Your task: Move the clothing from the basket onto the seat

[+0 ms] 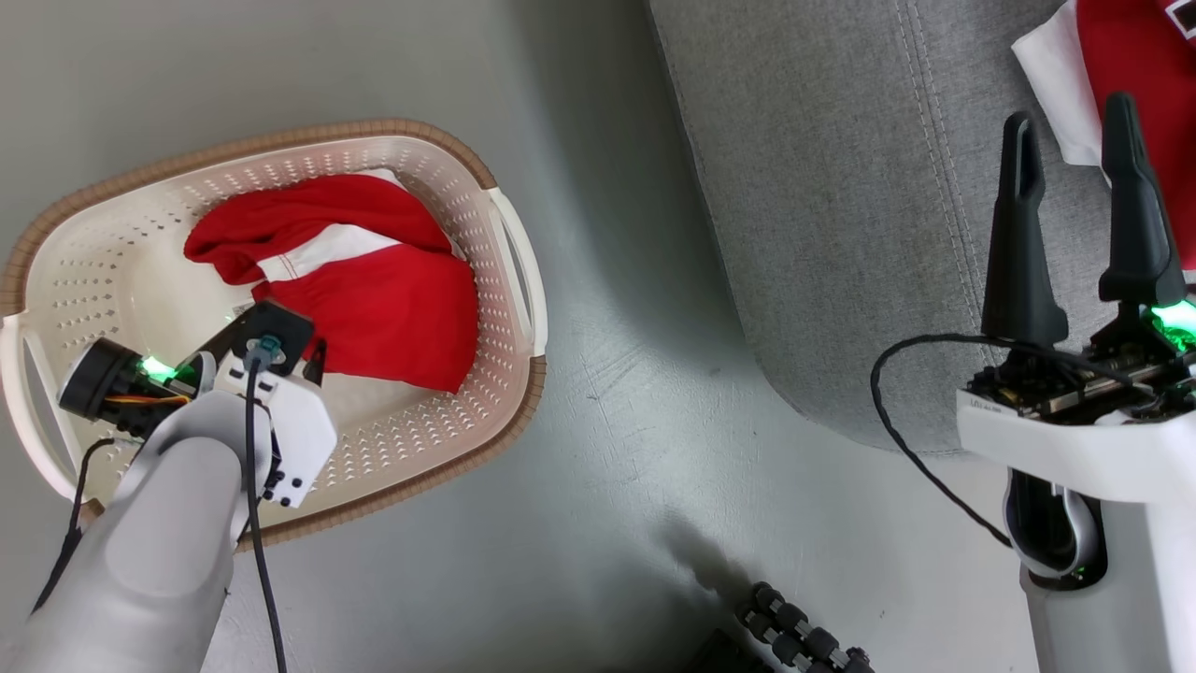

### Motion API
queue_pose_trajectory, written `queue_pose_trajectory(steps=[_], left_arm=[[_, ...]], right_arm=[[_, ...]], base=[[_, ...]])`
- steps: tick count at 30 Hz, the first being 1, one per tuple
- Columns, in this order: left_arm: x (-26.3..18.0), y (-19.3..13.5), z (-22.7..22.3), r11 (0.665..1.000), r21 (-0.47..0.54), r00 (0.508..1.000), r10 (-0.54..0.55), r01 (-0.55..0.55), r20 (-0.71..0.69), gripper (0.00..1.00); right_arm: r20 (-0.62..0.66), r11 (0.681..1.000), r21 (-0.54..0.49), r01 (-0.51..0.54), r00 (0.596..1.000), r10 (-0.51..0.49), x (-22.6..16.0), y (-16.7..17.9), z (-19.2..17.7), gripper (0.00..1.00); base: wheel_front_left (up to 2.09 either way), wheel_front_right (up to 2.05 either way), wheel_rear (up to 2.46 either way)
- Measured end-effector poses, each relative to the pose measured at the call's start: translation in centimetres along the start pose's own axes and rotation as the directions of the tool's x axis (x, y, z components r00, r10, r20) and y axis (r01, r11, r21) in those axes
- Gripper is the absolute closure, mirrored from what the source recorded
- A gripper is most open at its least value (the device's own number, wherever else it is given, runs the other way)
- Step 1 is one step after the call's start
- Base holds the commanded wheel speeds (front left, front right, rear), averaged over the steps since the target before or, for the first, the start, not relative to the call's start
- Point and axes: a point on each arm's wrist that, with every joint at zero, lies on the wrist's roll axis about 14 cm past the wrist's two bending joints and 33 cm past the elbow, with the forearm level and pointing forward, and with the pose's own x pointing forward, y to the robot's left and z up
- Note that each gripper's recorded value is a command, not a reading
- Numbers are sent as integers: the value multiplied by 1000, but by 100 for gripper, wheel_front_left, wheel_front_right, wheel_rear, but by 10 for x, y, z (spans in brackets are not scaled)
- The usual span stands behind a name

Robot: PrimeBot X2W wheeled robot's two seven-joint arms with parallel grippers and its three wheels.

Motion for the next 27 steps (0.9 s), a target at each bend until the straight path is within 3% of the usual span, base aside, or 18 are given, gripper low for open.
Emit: queue_pose_trajectory(steps=[9,18,27], left_arm=[[9,-4,-19,1000,-22,996,-24,22,-90,0],[16,-17,-7,990,-130,996,-62,53,-64,0],[12,-35,4,979,-177,993,-112,104,-39,2]], right_arm=[[-3,1000,-7,0,1000,0,6,-1,-4,0],[1,1000,-9,-3,1000,3,11,0,-5,0],[9,1000,3,-15,1000,15,12,4,-3,0]], base=[[0,0,0],[0,0,0],[0,0,0]])
